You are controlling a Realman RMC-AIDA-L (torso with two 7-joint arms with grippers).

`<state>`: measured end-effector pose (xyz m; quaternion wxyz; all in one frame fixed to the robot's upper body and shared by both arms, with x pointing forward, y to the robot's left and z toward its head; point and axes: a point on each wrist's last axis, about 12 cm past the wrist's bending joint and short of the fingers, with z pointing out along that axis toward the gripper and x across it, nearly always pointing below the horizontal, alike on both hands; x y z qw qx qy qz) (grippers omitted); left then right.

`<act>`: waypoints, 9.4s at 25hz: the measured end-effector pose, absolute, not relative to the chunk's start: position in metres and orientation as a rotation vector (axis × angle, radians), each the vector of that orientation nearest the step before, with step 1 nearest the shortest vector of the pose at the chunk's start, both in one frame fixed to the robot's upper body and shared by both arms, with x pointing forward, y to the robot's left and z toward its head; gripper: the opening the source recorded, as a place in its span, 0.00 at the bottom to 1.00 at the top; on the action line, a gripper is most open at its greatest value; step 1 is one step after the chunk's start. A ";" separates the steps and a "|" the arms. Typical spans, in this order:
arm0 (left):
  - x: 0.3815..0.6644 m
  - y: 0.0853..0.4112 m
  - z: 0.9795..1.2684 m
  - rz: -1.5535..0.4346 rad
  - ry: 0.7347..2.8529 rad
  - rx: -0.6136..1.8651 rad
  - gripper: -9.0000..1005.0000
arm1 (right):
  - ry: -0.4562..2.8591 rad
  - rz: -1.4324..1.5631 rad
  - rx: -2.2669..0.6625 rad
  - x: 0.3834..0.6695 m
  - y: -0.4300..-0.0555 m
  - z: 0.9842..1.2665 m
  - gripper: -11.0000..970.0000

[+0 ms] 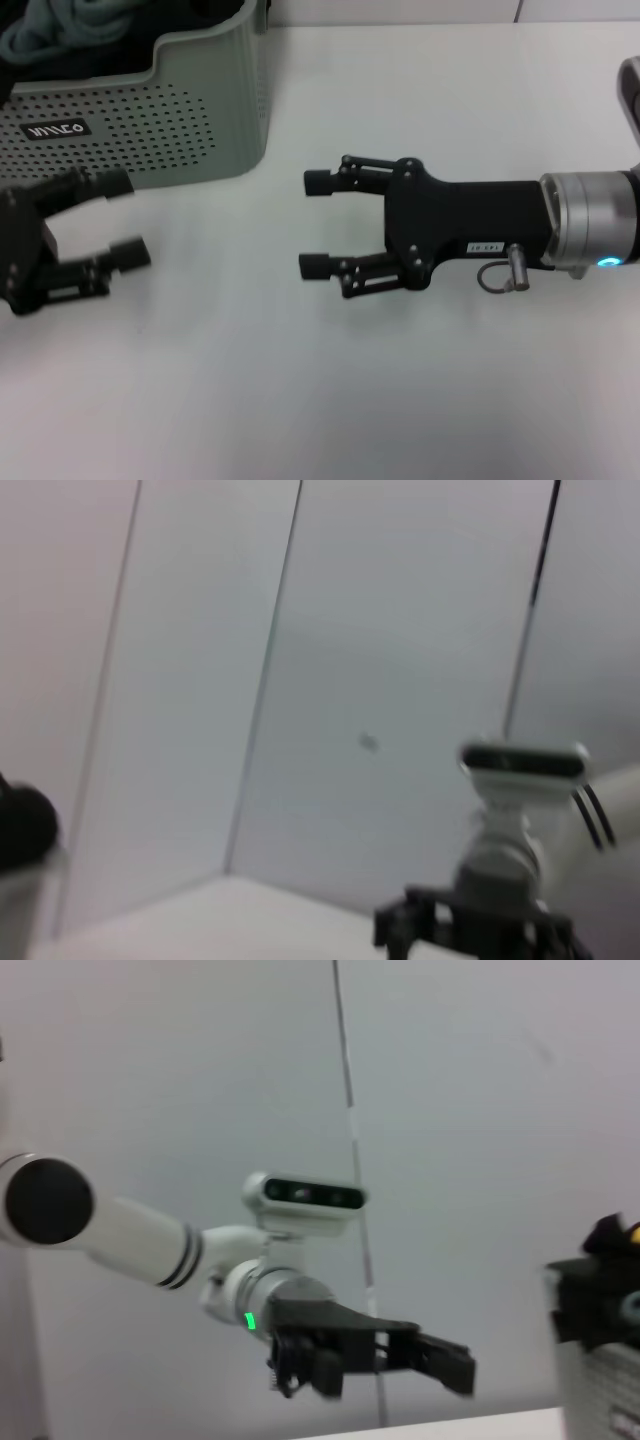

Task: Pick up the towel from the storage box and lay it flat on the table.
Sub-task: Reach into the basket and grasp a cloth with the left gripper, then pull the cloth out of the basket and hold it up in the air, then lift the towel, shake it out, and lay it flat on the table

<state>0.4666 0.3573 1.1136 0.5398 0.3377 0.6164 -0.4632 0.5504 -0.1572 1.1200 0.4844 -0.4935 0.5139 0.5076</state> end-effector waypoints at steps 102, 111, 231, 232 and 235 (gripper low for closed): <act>0.500 0.329 1.255 -1.118 0.907 1.273 0.04 | 1.153 1.654 -0.873 0.547 -0.175 1.160 0.85; 0.502 0.323 1.258 -1.122 0.871 1.277 0.04 | 1.184 1.702 -0.888 0.545 -0.165 1.155 0.85; 0.521 0.222 1.126 -1.645 1.308 0.790 0.44 | 0.387 0.878 -1.078 0.565 -0.227 1.334 0.02; 0.522 0.221 1.127 -1.652 1.302 0.793 0.44 | 0.388 0.879 -1.077 0.565 -0.227 1.333 0.02; 0.523 0.214 1.130 -1.681 1.275 0.811 0.44 | 0.402 0.882 -1.067 0.567 -0.226 1.328 0.02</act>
